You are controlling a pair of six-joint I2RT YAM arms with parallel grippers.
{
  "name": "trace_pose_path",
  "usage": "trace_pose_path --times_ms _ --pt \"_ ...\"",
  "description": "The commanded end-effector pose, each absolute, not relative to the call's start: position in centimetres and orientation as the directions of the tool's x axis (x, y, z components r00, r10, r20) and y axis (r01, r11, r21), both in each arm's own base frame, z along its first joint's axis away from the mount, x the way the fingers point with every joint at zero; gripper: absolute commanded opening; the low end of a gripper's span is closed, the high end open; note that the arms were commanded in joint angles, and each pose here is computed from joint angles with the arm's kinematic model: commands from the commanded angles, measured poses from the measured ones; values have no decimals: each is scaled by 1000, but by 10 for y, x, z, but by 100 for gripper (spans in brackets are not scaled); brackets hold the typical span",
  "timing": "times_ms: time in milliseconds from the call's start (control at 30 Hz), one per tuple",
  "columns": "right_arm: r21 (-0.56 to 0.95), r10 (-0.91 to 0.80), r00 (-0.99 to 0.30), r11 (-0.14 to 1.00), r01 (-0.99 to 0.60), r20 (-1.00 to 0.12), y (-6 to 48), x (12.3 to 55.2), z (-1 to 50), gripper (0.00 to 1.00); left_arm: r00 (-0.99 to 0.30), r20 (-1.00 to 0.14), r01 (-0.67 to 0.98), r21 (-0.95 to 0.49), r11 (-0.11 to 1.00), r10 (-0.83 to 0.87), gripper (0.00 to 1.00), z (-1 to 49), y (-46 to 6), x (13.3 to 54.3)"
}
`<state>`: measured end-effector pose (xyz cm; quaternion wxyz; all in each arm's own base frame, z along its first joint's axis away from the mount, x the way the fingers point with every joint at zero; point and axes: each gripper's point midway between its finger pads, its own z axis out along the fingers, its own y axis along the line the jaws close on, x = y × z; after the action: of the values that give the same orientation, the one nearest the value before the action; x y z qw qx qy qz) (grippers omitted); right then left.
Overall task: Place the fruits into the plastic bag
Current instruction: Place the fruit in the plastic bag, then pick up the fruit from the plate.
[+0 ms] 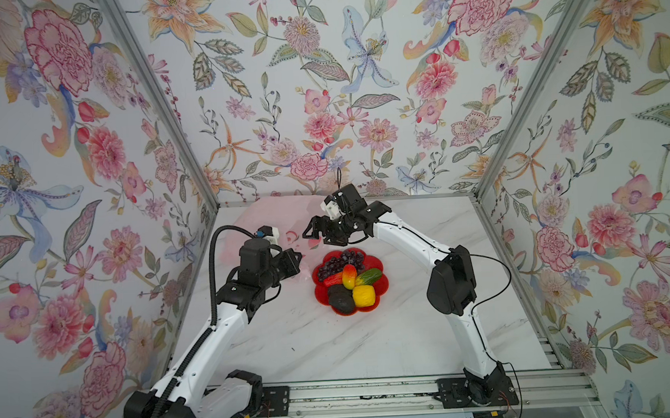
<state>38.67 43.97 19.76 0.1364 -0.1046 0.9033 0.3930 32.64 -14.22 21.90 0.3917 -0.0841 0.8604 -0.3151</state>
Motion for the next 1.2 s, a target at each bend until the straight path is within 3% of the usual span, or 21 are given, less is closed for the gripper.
trace_pose_path --times_ms 0,233,500,1167 --pt "587 -89 -908 736 -337 -409 412 367 225 93 -682 -626 93 -586 805 -377 0 219 -134 329" --pt "526 -39 -901 801 -287 -433 357 335 250 94 -685 -613 120 -628 769 -394 0 225 -140 335" --pt "361 -210 -919 872 -330 -335 299 301 233 95 -662 -650 108 -576 810 -374 0 233 -129 332" --pt "337 -233 -954 897 -286 -190 333 309 128 93 -661 -652 146 -596 790 -370 0 237 -132 315"
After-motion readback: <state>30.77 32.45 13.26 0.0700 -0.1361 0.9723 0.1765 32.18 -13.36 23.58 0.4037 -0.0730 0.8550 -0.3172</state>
